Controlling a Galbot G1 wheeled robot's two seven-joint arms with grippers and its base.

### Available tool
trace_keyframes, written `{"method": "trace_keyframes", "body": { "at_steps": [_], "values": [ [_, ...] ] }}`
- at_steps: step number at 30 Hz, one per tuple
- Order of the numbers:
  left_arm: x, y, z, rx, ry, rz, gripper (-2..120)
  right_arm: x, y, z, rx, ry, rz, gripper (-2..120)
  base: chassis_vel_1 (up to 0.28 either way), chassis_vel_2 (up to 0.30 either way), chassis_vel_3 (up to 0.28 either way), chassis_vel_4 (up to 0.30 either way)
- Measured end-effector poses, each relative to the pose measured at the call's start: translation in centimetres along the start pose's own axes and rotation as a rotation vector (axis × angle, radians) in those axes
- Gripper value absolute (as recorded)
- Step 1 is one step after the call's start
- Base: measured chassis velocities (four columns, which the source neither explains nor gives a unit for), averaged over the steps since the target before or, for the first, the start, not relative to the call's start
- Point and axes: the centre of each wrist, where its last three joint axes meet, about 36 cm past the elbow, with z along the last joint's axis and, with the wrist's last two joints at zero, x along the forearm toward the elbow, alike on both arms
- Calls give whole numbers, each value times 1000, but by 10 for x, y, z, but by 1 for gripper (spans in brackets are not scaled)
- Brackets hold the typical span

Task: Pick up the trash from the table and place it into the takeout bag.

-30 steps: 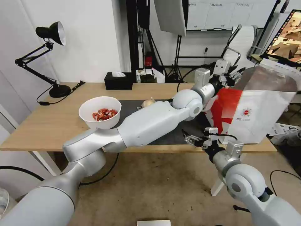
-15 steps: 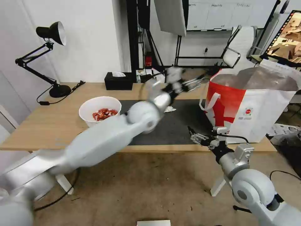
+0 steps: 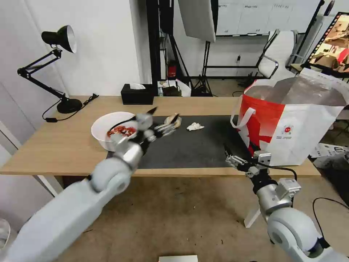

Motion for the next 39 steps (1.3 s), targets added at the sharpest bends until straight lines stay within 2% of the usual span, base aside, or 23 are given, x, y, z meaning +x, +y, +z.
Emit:
{"method": "trace_keyframes", "body": {
  "at_steps": [1, 3, 5, 6, 8, 15, 17, 23, 39],
  "values": [
    [20, -2, 6, -13, 12, -32, 100, 4, 0, 0, -2, -9, -1, 100, 0, 0, 0, 0],
    [30, -4, 10, -18, 16, -50, 100, 6, 0, 0, -2, -12, -2, 100, 0, 0, 0, 0],
    [67, -16, 27, -20, 44, -111, 100, 16, -1, 0, 1, -11, -1, 100, 0, 0, 0, 0],
    [67, -16, 27, -20, 44, -111, 100, 16, -1, 0, 1, -11, -1, 100, 0, 0, 0, 0],
    [94, -26, 44, -26, 64, -163, 100, 28, -1, 3, 10, -3, -3, 100, 0, 0, 0, 0],
    [125, -41, 68, -41, 98, -219, 100, 50, 2, 17, 19, 10, 13, 100, 0, 0, 0, 0],
    [133, -46, 77, -42, 114, -231, 100, 59, 4, 32, 27, 28, 20, 100, 0, 0, 0, 0],
    [140, -53, 83, -30, 124, -239, 100, 69, 9, 47, 33, 49, 25, 100, 0, 0, 0, 0],
    [144, -64, 79, 2, 120, -229, 100, 68, 13, 45, 30, 52, -6, 100, 0, 0, 0, 0]
  ]
}}
